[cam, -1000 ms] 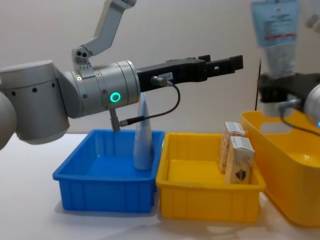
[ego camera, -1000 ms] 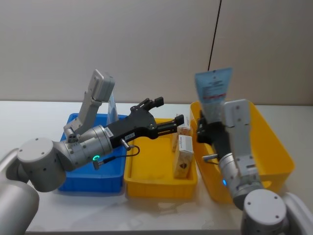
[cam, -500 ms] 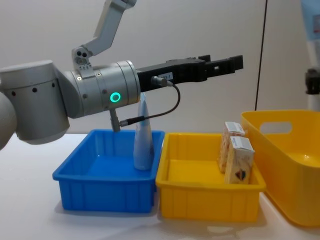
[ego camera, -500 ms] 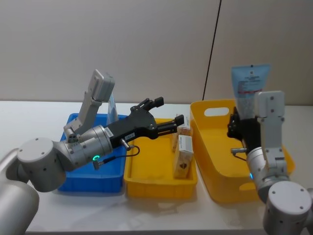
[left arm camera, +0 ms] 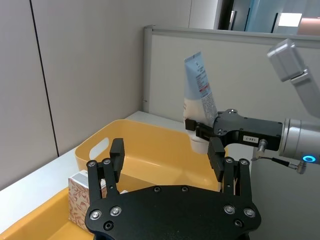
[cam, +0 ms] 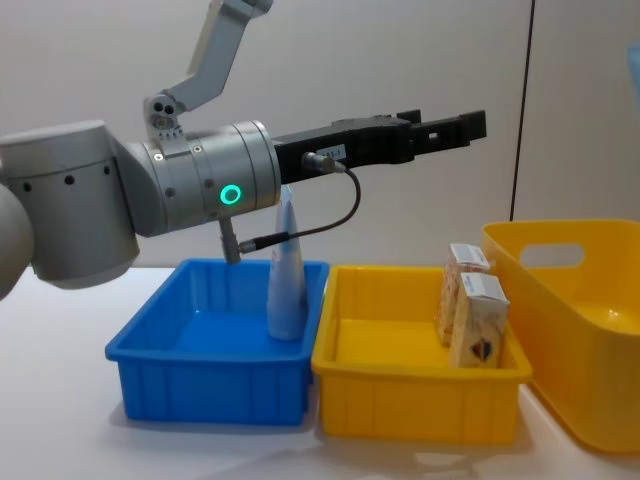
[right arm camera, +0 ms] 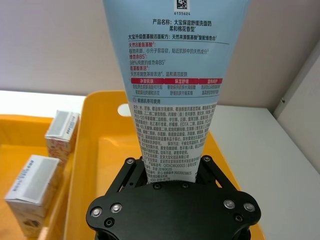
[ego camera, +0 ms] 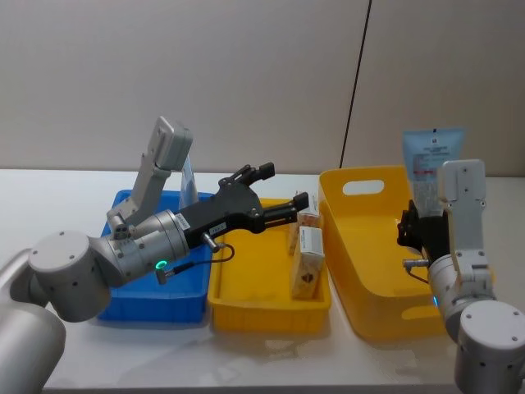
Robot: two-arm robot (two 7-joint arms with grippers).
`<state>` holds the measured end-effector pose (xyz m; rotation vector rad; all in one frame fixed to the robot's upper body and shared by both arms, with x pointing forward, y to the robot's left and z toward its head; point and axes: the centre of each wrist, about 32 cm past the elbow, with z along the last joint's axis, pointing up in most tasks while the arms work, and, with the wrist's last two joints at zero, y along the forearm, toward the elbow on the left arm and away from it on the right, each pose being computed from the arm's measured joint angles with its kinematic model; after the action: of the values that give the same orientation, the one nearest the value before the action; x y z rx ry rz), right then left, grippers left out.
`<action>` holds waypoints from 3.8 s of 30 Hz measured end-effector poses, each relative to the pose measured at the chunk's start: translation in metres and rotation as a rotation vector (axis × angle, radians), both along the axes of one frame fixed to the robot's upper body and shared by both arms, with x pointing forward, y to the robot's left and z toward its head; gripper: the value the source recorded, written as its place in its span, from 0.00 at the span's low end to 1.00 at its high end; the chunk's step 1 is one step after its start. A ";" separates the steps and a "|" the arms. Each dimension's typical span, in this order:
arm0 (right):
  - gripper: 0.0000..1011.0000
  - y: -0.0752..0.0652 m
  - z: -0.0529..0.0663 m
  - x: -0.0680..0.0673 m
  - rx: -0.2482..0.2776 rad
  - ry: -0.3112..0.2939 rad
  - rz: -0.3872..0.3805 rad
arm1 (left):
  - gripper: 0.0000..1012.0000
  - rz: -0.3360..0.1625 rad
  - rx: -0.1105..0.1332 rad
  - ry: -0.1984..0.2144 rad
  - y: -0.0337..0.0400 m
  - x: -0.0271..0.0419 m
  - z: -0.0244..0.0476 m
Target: Bimanual collaborative sorting of washing and personal care products
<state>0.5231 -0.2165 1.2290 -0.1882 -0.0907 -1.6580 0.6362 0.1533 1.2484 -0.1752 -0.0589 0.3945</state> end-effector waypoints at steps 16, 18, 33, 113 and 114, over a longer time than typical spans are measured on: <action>0.23 -0.001 -0.012 0.014 -0.020 0.046 -0.039 | 0.99 0.000 0.000 0.000 0.0000 0.0000 0.0000; 0.23 -0.001 -0.013 0.015 -0.022 0.047 -0.042 | 0.99 0.000 0.000 0.000 0.0000 0.0000 0.0000; 0.68 -0.001 -0.016 0.019 -0.027 0.055 -0.051 | 0.99 0.000 0.000 0.000 0.0000 0.0000 0.0000; 0.99 -0.020 -0.038 -0.072 0.138 -0.104 0.406 | 0.99 0.404 0.130 -0.012 0.0281 -0.0704 -0.0335; 0.99 -0.020 -0.039 -0.075 0.142 -0.101 0.418 | 0.99 0.421 0.135 -0.014 0.0293 -0.0738 -0.0346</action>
<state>0.4483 -0.2365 1.1904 0.0239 -0.0820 -1.2505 0.5624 0.1826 1.2138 -0.0299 -0.1367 0.8067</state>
